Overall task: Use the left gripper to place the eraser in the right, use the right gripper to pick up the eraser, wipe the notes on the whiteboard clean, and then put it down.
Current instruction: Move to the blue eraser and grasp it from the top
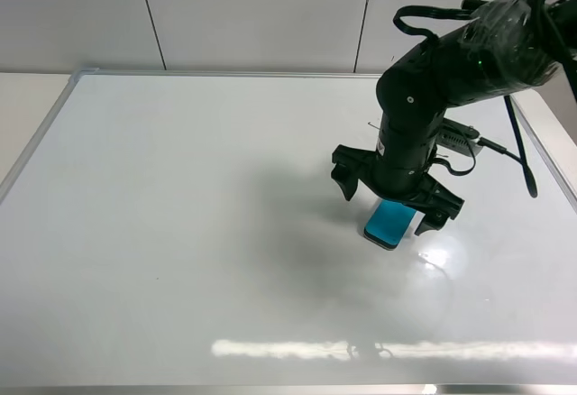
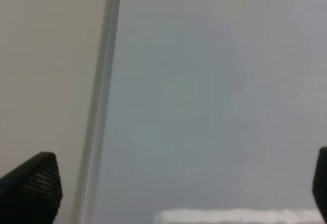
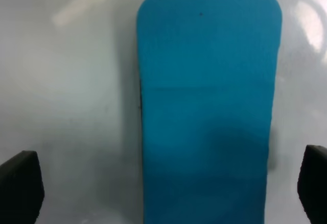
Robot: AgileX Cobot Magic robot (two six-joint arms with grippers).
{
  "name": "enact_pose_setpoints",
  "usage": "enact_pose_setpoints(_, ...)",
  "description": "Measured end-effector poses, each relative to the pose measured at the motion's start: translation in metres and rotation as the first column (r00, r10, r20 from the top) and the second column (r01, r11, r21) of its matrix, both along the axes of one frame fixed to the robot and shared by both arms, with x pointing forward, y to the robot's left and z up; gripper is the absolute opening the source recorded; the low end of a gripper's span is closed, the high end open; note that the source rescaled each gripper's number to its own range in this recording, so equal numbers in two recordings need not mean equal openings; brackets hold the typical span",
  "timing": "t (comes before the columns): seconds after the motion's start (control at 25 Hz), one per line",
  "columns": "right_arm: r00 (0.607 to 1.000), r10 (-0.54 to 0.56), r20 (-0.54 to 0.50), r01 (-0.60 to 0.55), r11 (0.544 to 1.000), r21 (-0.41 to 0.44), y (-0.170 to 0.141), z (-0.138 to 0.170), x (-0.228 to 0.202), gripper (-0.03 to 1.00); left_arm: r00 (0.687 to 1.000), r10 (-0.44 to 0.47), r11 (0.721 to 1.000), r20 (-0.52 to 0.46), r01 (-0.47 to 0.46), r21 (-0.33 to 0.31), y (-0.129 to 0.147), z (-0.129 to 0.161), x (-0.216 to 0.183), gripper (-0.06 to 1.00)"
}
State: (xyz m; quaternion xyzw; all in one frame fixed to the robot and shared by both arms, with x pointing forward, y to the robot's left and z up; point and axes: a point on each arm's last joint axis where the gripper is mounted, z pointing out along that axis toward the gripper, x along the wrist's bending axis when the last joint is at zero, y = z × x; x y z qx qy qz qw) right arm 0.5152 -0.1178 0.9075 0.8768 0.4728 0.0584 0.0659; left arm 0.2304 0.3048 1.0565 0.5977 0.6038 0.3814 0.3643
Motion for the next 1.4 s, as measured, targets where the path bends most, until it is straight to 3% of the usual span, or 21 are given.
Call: enact_pose_setpoints(1.4,1.000,0.015,-0.005,-0.015,0.999,0.032,0.005,-0.010,0.002,1.00,1.000,0.000,1.000,0.000,0.000,0.000,0.000,0.000,0.000,1.00)
